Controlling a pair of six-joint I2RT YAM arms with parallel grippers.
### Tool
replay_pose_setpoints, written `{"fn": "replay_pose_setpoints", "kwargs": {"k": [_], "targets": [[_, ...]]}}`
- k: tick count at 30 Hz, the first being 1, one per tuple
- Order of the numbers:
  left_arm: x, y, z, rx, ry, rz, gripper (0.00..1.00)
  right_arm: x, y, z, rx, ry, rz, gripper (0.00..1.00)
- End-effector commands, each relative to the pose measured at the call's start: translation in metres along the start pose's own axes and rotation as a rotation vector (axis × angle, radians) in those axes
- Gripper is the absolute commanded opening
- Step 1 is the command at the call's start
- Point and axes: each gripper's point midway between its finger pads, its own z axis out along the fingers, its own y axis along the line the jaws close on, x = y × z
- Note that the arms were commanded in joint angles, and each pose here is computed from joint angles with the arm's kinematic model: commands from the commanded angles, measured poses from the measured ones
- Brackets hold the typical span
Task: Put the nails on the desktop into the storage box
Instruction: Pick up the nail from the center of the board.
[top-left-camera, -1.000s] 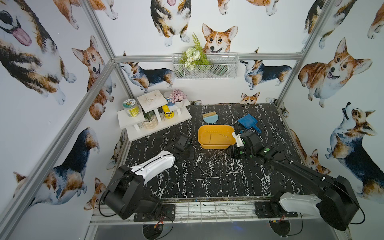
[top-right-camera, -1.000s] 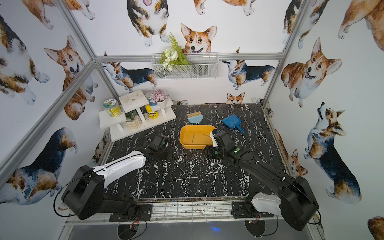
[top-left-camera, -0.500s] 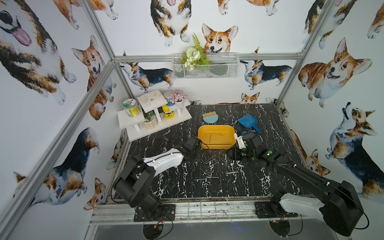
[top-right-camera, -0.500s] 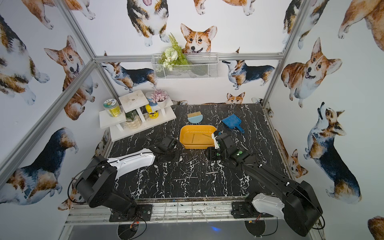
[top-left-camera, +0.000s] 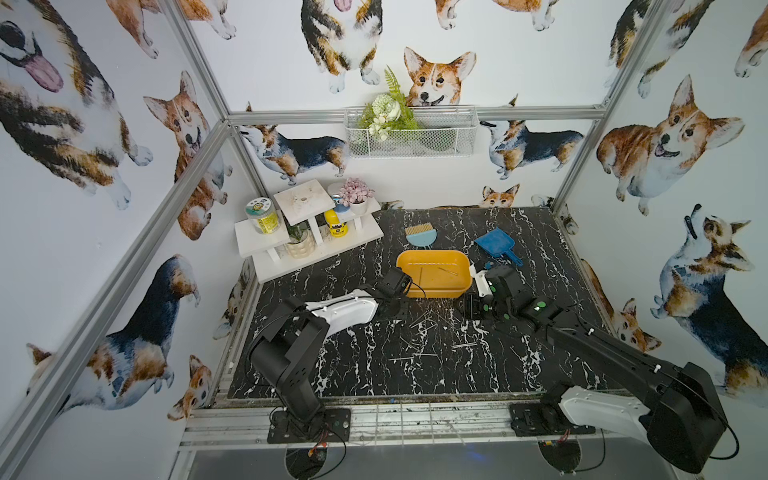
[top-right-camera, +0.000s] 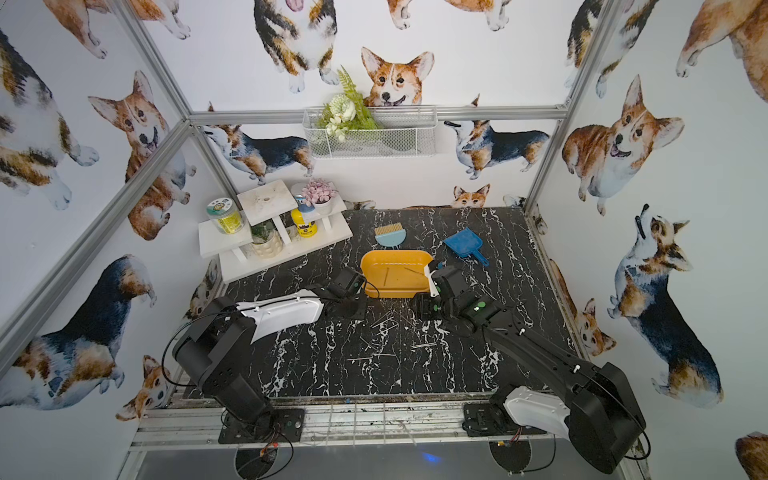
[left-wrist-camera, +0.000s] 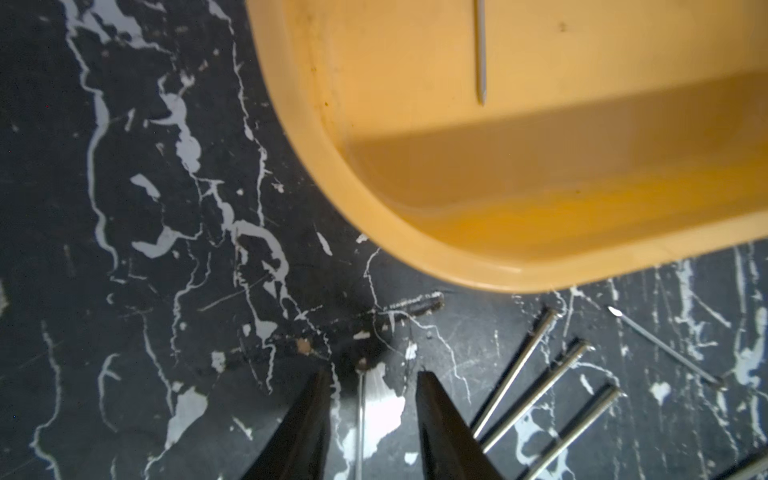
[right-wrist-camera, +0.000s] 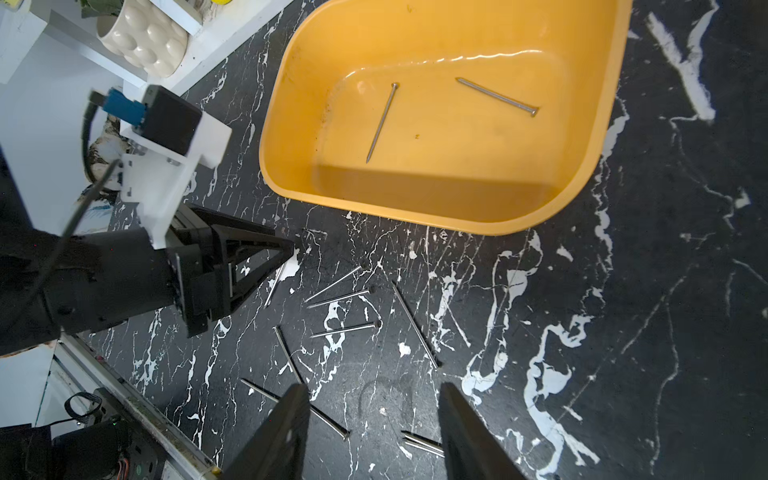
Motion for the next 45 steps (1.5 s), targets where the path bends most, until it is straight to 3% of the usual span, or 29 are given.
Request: {"fn": "replay_pose_setpoints", "kwargs": {"k": [1, 18, 30, 43, 45], "targets": [[-0.001, 0.004, 0.003, -0.026, 0.002, 0.011, 0.39, -0.002, -0.001, -0.002, 0.009, -0.002, 0.003, 0.54], [0.006, 0.004, 0.016, -0.04, 0.047, 0.026, 0.27, 0.0, -0.005, -0.003, 0.028, 0.002, 0.003, 0.54], [0.026, 0.006, 0.015, -0.054, 0.074, 0.051, 0.26, -0.003, -0.004, -0.012, 0.017, -0.025, 0.003, 0.54], [0.034, 0.006, 0.017, -0.055, 0.092, 0.045, 0.0, -0.001, -0.005, -0.015, 0.017, -0.029, 0.006, 0.54], [0.034, 0.006, 0.016, -0.054, 0.089, 0.044, 0.0, 0.0, -0.006, -0.014, 0.019, -0.027, 0.007, 0.54]]}}
